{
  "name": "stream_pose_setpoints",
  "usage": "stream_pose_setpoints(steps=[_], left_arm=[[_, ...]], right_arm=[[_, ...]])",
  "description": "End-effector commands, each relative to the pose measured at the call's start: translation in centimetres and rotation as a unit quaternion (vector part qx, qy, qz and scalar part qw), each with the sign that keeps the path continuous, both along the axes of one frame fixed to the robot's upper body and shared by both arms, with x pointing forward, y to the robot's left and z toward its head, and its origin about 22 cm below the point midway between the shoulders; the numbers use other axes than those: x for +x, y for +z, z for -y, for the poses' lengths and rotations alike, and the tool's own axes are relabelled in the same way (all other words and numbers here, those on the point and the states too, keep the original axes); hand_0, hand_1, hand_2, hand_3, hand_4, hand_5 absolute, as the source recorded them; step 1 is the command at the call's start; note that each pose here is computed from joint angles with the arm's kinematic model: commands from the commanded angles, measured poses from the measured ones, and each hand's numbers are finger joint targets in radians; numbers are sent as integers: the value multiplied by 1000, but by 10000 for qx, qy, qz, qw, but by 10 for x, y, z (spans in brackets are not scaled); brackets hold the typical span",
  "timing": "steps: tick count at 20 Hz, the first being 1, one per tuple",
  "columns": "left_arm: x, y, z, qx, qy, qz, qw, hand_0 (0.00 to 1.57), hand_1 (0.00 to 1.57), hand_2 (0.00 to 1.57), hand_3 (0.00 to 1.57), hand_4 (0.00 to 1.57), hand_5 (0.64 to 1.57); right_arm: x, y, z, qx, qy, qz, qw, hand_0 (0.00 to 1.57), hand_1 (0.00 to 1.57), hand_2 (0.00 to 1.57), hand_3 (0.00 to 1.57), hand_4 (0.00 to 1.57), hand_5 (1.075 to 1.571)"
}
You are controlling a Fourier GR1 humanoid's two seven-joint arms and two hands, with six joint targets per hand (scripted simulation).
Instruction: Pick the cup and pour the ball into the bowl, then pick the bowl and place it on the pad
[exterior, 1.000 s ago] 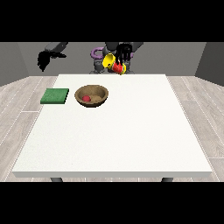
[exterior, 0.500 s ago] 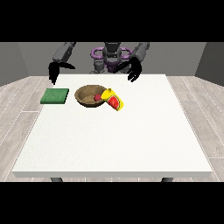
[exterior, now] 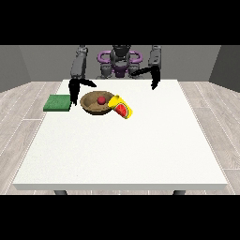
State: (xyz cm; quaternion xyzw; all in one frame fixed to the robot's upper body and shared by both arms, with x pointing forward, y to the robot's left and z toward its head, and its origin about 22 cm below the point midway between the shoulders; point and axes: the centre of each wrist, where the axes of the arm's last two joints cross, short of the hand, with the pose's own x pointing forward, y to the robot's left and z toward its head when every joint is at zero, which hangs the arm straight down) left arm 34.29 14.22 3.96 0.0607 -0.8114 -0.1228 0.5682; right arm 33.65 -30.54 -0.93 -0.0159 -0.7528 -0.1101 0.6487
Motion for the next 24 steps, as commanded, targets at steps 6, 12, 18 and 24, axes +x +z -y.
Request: stream_pose_setpoints(steps=[6,12,18,24], left_arm=[[-3,19,-39,-102,-146,-35,9998,0,0,0,0,0,1564],[-13,23,-42,-176,-281,196,9993,0,0,0,0,0,1566],[-26,27,-49,-138,-388,299,9987,0,0,0,0,0,1566],[-10,56,-49,-132,-500,712,9961,0,0,0,0,470,1564]], right_arm=[[13,-16,16,72,-318,-301,9990,0,0,0,0,244,1566],[16,-31,9,162,-179,-128,9996,0,0,0,0,116,1563],[22,-36,3,326,-328,-139,9988,0,0,0,0,139,1565],[-28,-81,31,-1055,-1330,-1781,9693,1571,1571,1571,1088,850,1505]])
